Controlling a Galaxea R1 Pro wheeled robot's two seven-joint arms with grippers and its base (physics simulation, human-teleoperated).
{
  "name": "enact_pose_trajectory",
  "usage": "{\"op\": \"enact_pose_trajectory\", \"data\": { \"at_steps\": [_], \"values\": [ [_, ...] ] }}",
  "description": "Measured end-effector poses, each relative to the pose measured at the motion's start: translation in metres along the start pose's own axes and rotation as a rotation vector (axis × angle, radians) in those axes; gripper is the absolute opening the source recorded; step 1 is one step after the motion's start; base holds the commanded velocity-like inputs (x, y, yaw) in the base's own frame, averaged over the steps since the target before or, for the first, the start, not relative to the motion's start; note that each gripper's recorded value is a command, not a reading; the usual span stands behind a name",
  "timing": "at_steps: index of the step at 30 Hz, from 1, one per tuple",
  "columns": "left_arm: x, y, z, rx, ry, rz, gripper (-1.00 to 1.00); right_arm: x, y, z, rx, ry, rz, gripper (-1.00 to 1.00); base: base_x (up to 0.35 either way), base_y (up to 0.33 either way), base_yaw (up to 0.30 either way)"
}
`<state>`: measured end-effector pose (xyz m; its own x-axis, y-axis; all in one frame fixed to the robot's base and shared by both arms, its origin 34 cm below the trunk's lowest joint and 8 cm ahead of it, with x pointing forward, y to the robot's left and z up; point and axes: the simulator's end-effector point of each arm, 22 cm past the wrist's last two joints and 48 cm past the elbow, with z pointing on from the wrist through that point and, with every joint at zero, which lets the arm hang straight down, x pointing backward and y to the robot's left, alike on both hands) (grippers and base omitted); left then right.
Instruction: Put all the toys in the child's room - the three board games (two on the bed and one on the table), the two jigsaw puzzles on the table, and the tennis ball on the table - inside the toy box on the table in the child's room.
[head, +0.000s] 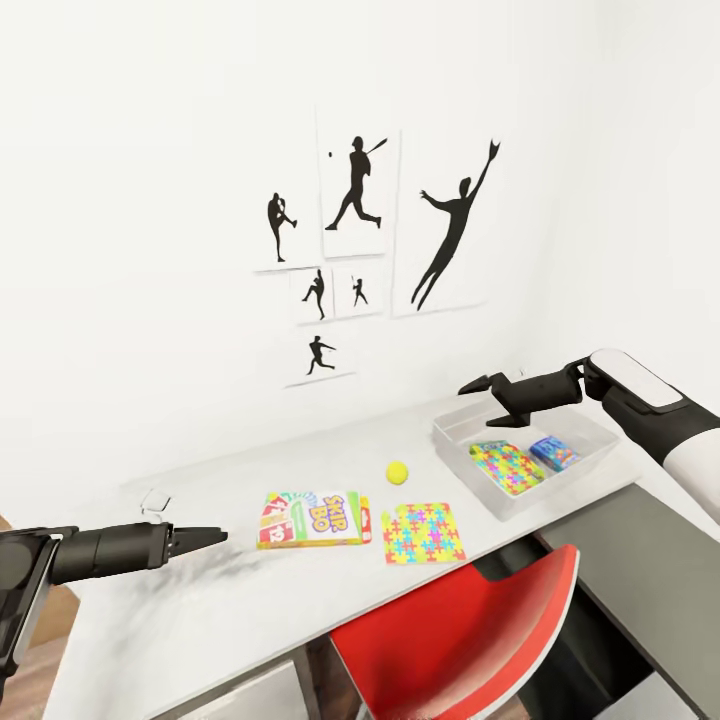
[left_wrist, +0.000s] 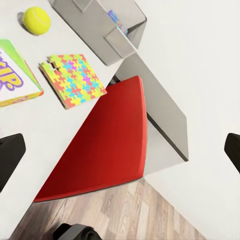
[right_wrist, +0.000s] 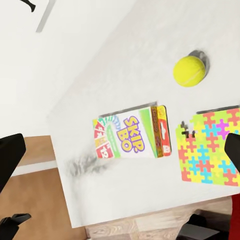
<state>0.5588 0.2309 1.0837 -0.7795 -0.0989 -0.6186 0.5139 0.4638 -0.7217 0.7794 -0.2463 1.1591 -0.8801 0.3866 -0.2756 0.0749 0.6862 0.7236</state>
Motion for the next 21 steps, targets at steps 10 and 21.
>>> {"op": "enact_pose_trajectory", "data": {
  "at_steps": [10,21],
  "values": [
    [0.000,0.000,0.000,0.000,0.000,0.000,1.00,0.000,0.000,0.001,0.001,0.001,-0.002,1.00,-0.034,0.126,0.000],
    [-0.001,0.001,-0.001,-0.001,-0.005,-0.001,1.00,0.013,0.016,0.019,-0.006,0.034,-0.021,1.00,-0.018,0.135,0.000]
  ]
}}
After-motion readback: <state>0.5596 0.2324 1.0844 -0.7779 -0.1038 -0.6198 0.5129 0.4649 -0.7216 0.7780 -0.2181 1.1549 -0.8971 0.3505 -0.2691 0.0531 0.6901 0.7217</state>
